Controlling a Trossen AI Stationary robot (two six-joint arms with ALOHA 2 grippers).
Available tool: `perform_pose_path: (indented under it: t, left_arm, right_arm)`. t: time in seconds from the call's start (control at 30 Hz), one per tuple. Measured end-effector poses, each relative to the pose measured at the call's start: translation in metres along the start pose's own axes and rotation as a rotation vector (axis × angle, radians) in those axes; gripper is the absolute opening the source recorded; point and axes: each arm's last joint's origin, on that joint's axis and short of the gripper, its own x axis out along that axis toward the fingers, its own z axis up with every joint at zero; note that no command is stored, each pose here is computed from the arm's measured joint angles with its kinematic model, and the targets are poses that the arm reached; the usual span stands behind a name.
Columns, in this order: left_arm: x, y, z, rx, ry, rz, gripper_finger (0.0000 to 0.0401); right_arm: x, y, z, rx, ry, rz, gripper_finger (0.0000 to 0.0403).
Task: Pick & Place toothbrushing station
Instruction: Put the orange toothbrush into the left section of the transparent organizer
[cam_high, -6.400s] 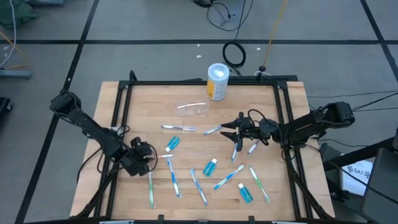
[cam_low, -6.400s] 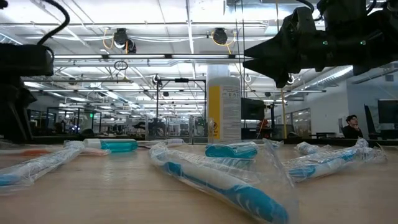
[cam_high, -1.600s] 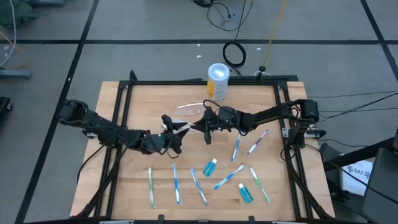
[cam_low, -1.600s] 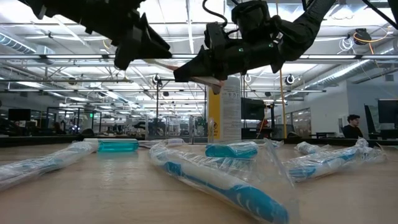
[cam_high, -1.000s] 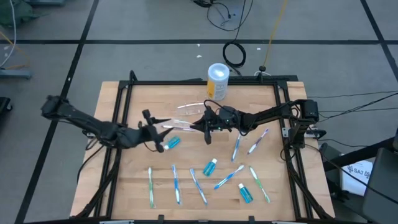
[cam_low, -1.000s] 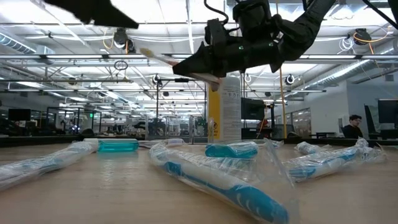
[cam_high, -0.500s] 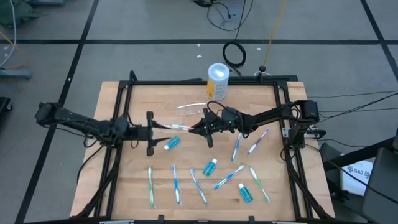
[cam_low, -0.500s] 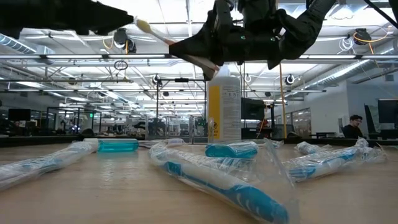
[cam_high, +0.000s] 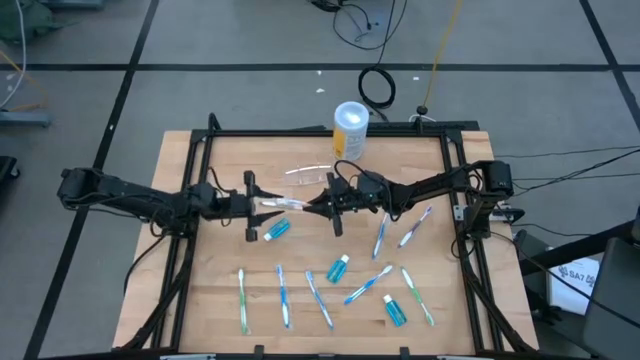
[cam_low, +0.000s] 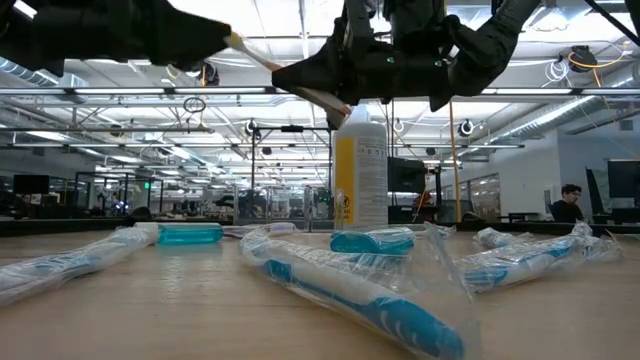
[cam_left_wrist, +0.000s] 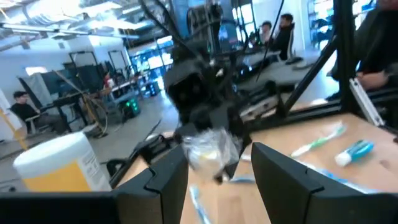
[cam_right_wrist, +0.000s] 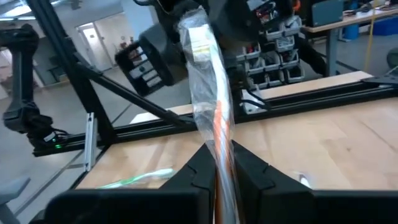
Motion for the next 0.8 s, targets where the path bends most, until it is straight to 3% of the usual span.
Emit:
perform_pose_path:
  t: [0.23, 0.37, 0.8]
  left_arm:
    - [0.008, -0.001, -0.011, -0.001, 0.036, -0.028, 0.0182]
    - [0.021, 0.000, -0.005, -0.046, -0.060, -0.029, 0.0182]
    - [0.054, -0.003, -0.009, -0.073, -0.016, -0.034, 0.0180]
  right_arm:
    - [0.001, 0.005, 0.005, -0.014, -0.056, 0.026, 0.0019]
    - [0.002, 0.009, 0.005, -0.018, -0.061, 0.039, 0.0024]
    - [0.001, 0.009, 0.005, -0.020, -0.062, 0.037, 0.0019]
